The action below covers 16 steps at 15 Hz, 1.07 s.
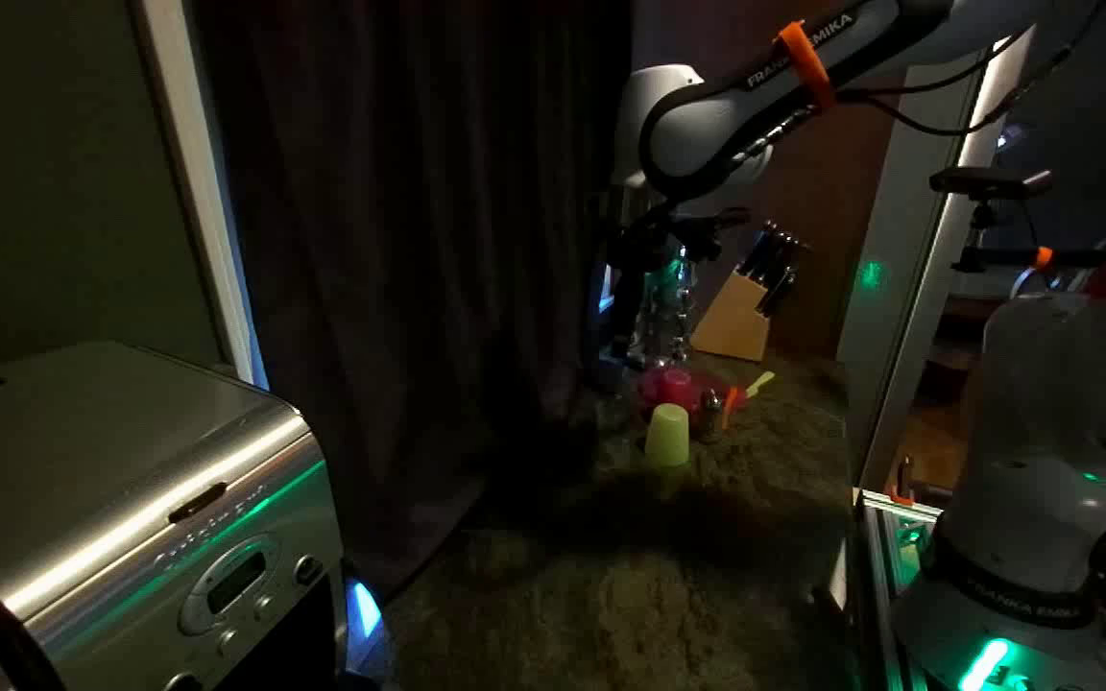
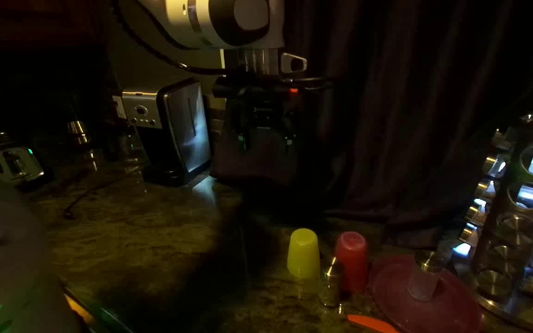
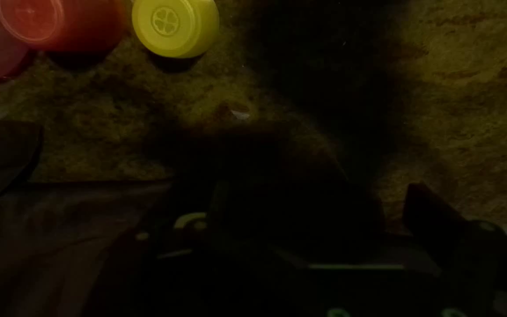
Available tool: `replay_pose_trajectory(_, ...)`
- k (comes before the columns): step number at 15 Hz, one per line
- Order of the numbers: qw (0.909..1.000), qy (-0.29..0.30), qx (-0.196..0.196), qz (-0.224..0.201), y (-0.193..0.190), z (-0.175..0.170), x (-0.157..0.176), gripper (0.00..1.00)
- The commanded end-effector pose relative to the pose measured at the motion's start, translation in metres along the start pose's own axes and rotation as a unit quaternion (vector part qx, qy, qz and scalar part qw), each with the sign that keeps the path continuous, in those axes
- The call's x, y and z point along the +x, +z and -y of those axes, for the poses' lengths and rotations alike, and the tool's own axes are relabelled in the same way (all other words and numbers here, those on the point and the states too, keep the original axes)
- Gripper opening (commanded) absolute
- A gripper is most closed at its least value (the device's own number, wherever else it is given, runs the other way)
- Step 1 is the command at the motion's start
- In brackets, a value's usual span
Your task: Move the yellow cup to the left
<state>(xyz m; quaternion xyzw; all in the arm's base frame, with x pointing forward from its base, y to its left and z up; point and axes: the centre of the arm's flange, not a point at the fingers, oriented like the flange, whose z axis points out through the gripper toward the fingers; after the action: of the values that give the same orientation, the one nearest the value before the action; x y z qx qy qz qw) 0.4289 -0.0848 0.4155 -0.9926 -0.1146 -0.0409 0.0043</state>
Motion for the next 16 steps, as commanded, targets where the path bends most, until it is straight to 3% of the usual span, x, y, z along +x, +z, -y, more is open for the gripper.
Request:
replay_pose_trajectory(1,1.0,0.0,0.0,0.0,0.0,0.0,0.0,1.0)
replay_pose_trajectory(4,0.9999,-0.002,-0.004,0.012,0.005,0.0,-0.002,1.0)
replay_pose_trajectory(7,0.9964,-0.014,-0.048,0.068,0.029,-0.008,-0.021,1.0)
replay_pose_trajectory(10,0.991,-0.035,-0.057,0.116,0.064,-0.015,-0.048,1.0)
replay_pose_trajectory(13,0.9854,-0.061,-0.093,0.129,0.094,-0.023,-0.064,1.0)
replay_pose_trajectory(16,0.9804,-0.108,-0.118,0.115,0.118,-0.036,-0.078,1.0)
